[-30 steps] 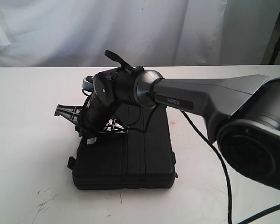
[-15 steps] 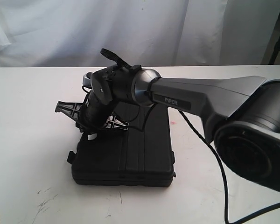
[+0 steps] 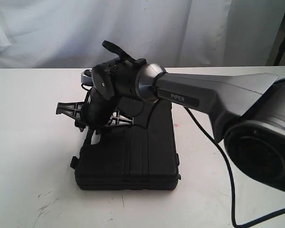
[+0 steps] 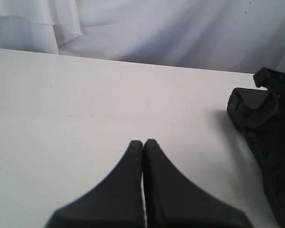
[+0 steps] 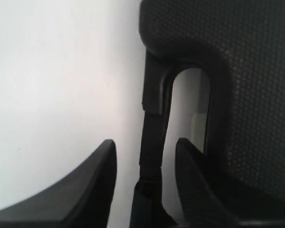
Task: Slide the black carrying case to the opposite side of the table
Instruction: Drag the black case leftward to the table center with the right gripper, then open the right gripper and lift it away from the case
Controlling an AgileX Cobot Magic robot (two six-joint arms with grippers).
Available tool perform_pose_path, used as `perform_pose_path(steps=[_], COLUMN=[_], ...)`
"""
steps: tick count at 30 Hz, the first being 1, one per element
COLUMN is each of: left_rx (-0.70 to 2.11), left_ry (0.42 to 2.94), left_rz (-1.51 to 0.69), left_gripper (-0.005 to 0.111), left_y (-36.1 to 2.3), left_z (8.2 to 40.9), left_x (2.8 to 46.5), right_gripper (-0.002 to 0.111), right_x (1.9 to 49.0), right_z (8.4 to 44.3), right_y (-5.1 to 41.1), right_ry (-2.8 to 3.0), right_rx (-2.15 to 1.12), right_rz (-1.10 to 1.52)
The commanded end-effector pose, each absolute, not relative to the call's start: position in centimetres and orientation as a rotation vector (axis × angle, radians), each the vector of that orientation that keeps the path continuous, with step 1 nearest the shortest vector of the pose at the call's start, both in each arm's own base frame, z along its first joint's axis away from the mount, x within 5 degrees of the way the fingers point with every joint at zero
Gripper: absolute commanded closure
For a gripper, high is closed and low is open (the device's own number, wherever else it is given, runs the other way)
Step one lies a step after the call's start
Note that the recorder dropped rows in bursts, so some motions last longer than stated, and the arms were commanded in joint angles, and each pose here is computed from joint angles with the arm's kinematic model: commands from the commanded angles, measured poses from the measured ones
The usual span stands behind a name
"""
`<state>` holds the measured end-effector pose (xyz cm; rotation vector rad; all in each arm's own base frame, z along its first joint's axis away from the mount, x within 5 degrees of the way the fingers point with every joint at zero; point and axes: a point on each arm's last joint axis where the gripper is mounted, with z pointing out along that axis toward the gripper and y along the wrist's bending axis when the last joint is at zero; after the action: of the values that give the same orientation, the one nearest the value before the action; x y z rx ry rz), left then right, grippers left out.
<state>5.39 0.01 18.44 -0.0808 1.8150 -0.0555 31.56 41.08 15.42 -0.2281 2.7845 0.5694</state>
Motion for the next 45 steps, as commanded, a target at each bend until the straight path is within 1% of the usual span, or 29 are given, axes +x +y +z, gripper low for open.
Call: perform_pose_path(steps=[1, 3, 6, 7, 11, 19, 24, 25, 28, 33, 40, 45], left_rx=[-0.082, -0.082, -0.082, -0.082, -0.082, -0.082, -0.082, -0.082, -0.082, -0.082, -0.082, -0.082], left_ry=[1.800, 1.800, 1.800, 1.800, 1.800, 1.800, 1.800, 1.800, 1.800, 1.800, 1.800, 1.800], left_rz=[-0.054, -0.054, -0.054, -0.054, -0.054, -0.054, -0.054, -0.054, -0.054, -0.054, -0.054, -0.054], left_gripper=[0.107, 0.107, 0.107, 0.107, 0.107, 0.107, 0.107, 0.107, 0.107, 0.107, 0.107, 0.107], left_y=[0.0, 0.0, 0.0, 0.0, 0.0, 0.0, 0.0, 0.0, 0.0, 0.0, 0.0, 0.0], left_z=[18.4, 18.4, 18.4, 18.4, 18.4, 18.4, 18.4, 18.4, 18.4, 18.4, 18.4, 18.4], left_x=[5.4, 5.4, 5.4, 5.4, 5.4, 5.4, 5.4, 5.4, 5.4, 5.4, 5.4, 5.4], right_gripper=[0.071, 0.083, 0.104, 0.108, 0.108, 0.108, 0.108, 0.108, 0.108, 0.108, 0.108, 0.108], right_x=[32.2, 32.8, 32.9, 32.7, 31.2, 29.3, 27.8, 27.3, 25.8, 23.3, 21.6, 21.0], right_z=[20.5, 23.2, 26.4, 27.4, 31.2, 35.3, 35.4, 35.1, 35.5, 35.6, 38.3, 39.4], right_y=[39.7, 38.1, 36.5, 36.2, 35.1, 33.2, 31.6, 31.1, 29.3, 26.5, 24.3, 23.3], right_ry=[2.673, 2.627, 2.550, 2.525, 2.454, 2.372, 2.302, 2.294, 2.204, 2.175, 2.111, 2.072], right_rx=[-0.343, -0.444, -0.559, -0.595, -0.709, -0.730, -0.713, -0.708, -0.702, -0.729, -0.754, -0.769], right_rz=[0.596, 0.565, 0.542, 0.540, 0.529, 0.557, 0.599, 0.604, 0.632, 0.609, 0.592, 0.550])
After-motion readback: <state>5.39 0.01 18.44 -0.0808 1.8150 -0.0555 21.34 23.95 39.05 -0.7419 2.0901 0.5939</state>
